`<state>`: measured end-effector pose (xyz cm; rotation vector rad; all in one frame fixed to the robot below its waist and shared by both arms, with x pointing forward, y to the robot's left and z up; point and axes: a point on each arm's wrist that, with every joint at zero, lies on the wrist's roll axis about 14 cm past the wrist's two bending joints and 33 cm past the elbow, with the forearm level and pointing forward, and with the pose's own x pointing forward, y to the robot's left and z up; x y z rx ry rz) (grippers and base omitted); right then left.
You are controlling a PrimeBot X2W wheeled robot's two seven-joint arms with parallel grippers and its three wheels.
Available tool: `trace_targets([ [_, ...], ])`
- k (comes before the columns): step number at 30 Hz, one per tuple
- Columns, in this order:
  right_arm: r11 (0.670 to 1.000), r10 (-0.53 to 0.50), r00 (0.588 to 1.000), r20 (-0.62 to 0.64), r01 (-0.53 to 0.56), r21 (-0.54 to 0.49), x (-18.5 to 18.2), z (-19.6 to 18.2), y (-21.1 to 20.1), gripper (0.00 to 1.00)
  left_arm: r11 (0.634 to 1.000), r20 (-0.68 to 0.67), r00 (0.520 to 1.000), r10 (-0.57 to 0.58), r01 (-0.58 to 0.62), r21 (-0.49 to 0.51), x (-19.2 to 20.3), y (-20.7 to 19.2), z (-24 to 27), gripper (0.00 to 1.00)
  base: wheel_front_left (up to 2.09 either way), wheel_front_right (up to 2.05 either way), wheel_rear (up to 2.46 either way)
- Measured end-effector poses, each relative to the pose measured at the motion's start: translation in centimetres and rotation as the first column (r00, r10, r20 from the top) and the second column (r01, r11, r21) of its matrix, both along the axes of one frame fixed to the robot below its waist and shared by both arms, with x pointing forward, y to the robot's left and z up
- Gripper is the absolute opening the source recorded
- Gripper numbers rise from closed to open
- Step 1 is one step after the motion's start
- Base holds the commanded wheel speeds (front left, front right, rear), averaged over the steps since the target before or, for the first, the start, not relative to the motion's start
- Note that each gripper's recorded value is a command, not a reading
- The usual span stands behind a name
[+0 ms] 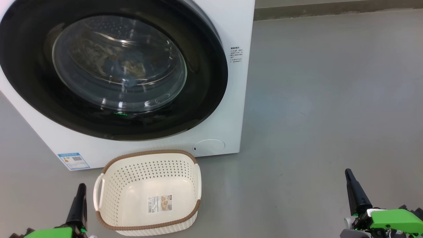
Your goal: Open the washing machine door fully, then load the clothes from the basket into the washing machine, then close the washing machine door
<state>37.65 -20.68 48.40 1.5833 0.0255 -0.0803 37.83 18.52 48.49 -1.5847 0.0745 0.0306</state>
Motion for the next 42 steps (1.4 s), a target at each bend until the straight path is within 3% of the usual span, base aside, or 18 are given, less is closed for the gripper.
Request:
trace_targets([
  [42, 1.000, 0.000, 1.000, 0.000, 0.000, 0.000, 0.01, 0.00, 0.00, 0.00, 1.000, 0.001, 1.000, 0.001, -0.001, 0.000, 0.02, 0.04, 0.03, 0.00, 0.00, 0.00, 0.00],
])
